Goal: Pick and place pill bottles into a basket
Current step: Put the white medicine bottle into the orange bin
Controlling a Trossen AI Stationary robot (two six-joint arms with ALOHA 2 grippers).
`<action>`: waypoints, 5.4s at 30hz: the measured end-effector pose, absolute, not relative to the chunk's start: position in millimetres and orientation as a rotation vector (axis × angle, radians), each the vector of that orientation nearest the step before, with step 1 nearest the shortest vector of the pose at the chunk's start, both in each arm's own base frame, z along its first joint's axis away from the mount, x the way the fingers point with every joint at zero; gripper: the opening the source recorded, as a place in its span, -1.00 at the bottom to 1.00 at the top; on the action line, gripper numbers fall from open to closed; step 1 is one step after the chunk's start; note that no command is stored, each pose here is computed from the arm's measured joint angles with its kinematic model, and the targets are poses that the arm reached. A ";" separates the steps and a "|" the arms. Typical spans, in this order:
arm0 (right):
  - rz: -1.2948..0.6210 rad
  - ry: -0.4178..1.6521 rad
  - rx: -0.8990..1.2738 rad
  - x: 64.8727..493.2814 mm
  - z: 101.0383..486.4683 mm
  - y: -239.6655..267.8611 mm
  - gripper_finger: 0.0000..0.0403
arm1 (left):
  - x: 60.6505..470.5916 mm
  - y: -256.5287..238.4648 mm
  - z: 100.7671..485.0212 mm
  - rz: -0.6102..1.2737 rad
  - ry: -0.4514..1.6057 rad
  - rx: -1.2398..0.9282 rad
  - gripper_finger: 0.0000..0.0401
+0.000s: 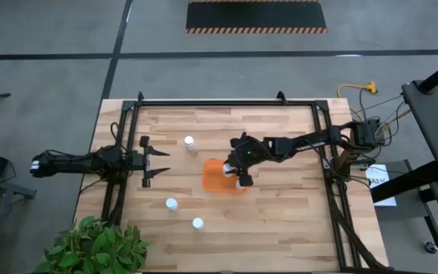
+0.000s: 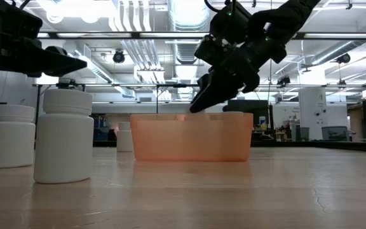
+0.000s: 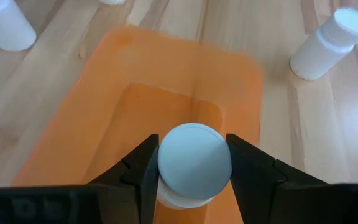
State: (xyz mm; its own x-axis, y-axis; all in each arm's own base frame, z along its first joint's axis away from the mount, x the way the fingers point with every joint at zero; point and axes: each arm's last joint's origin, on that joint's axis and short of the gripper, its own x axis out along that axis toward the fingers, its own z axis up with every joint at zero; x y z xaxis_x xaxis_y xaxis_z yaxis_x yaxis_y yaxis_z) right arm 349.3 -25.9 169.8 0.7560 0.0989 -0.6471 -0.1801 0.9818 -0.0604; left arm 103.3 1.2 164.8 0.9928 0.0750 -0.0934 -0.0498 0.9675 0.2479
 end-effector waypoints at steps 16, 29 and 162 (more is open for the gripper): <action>0.146 0.714 -0.118 349.1 167.0 -26.0 -0.19 | 103.3 1.2 164.9 0.063 0.102 0.248 0.09; 0.144 0.714 -0.115 349.1 167.1 -26.1 -0.08 | 103.2 1.2 164.9 0.063 0.101 0.248 0.09; 0.785 0.543 -0.246 480.5 145.2 109.6 -0.17 | 104.3 1.2 163.3 0.061 0.120 0.248 0.09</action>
